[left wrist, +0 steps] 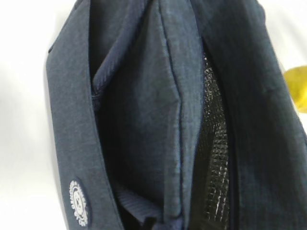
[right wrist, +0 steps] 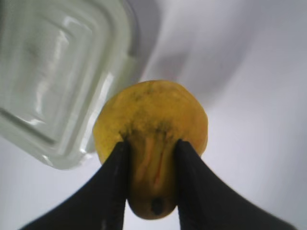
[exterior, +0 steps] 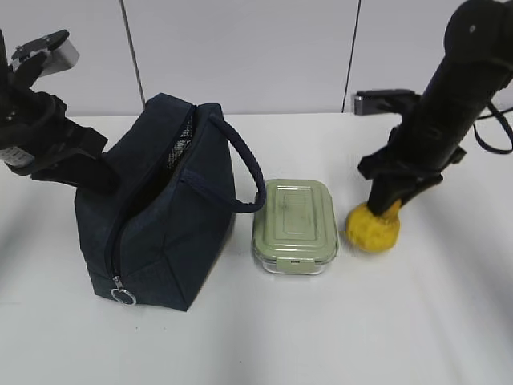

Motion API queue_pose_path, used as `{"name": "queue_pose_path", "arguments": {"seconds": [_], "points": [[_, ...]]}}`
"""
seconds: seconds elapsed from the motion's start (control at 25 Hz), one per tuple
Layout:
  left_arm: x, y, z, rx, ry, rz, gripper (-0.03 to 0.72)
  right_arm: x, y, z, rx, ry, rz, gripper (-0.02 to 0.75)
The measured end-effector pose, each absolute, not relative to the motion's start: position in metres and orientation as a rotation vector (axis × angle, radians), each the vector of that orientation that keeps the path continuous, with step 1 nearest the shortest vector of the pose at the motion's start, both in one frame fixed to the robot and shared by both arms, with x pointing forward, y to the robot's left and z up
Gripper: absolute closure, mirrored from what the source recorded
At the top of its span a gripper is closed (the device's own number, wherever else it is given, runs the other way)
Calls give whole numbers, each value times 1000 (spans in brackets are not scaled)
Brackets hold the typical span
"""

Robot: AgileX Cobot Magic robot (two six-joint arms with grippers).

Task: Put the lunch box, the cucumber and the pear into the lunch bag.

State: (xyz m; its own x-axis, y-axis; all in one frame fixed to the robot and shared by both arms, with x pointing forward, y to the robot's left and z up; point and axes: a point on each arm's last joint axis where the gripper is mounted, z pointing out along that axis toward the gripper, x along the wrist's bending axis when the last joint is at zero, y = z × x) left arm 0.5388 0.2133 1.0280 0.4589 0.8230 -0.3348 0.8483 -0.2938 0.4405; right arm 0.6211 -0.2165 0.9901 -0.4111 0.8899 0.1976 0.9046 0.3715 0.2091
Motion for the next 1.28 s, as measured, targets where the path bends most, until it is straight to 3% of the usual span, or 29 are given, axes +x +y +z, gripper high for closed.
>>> {"name": "queue_pose_path", "arguments": {"seconds": [0.24,0.36,0.52,0.68,0.96,1.08,1.2,1.28], "points": [[539,214,1028,2146,1388,-50,682,618,-180,1113,-1395,-2544,-1237,521],[539,214,1028,2146,1388,-49,682,609,-142,1133,-1127,-2517,-1446,521],[539,214,1028,2146,1388,-49,683,606,-87,1122,-910,-2532,-1524,521],[539,214,1028,2146,1388,-50,683,610,-50,1088,-859,-2555,-1474,521],[539,214,1028,2151,1387,-50,683,625,-52,1030,-988,-2712,-1121,515],[539,214,1028,2150,1387,-48,683,625,-52,1032,-1004,-2676,-1137,426],[539,214,1028,2149,1387,-48,683,625,-48,1039,-1014,-2606,-1203,237],[539,214,1028,2151,1387,-51,683,626,-51,1043,-1017,-2595,-1207,188]]}}
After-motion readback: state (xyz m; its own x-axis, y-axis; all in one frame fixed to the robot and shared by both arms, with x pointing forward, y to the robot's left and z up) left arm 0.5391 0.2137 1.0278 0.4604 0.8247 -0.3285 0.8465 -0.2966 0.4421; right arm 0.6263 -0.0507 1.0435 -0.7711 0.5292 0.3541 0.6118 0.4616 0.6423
